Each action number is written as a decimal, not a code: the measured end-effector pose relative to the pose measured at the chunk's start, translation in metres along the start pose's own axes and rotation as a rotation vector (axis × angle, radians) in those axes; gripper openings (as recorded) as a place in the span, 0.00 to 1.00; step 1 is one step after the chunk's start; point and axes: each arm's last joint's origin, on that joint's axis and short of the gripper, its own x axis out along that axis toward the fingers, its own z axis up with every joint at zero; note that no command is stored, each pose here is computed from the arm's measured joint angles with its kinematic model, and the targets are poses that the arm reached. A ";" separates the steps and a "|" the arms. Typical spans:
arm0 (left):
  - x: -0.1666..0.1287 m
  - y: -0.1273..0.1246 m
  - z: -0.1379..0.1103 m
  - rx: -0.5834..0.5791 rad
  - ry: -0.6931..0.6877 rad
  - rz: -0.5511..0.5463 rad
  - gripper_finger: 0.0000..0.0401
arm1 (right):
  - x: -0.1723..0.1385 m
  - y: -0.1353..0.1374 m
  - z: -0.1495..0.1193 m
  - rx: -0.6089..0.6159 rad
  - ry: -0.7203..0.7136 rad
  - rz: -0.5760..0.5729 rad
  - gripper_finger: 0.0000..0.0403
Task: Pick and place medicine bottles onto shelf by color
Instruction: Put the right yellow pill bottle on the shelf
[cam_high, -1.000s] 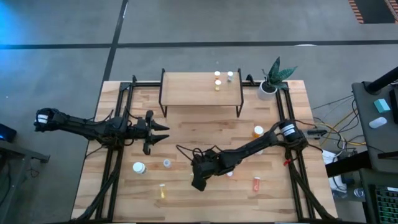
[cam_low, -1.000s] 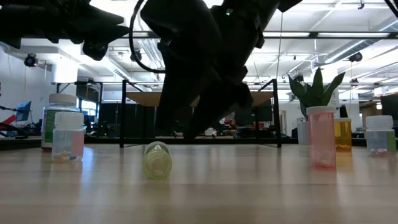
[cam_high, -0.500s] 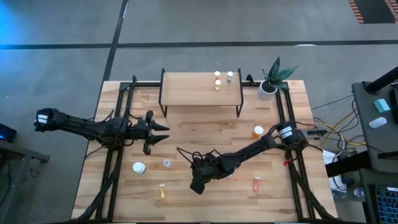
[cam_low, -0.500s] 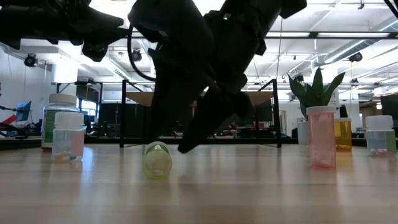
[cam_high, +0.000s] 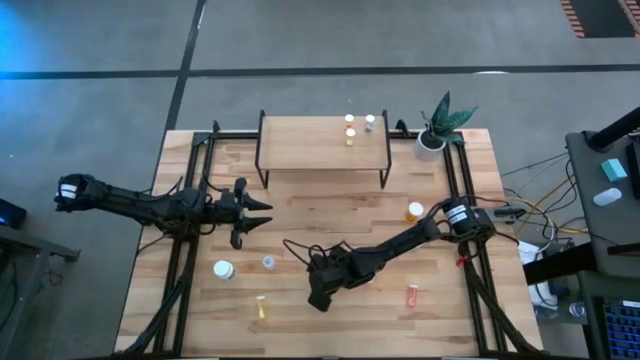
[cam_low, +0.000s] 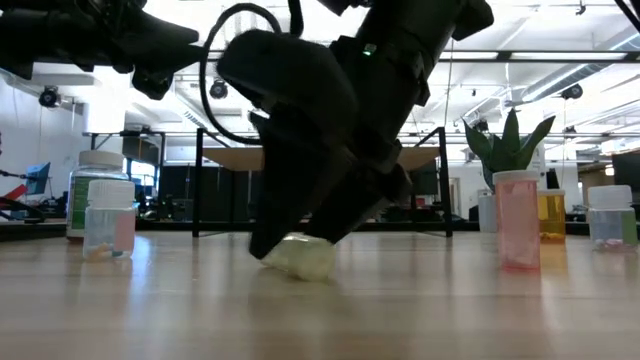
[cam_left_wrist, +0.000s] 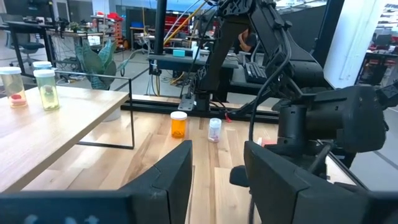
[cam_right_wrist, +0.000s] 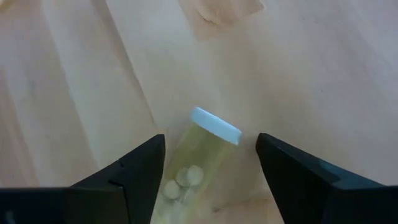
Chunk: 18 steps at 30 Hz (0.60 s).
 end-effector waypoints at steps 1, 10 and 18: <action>0.000 0.000 0.000 0.000 0.000 0.000 0.32 | 0.000 -0.001 0.000 -0.005 0.005 -0.005 0.60; 0.000 0.000 0.000 0.000 0.000 0.000 0.32 | -0.002 -0.004 0.002 -0.083 0.025 -0.026 0.44; 0.000 0.000 -0.002 0.000 0.005 0.000 0.32 | -0.012 -0.004 0.008 -0.136 0.046 -0.045 0.32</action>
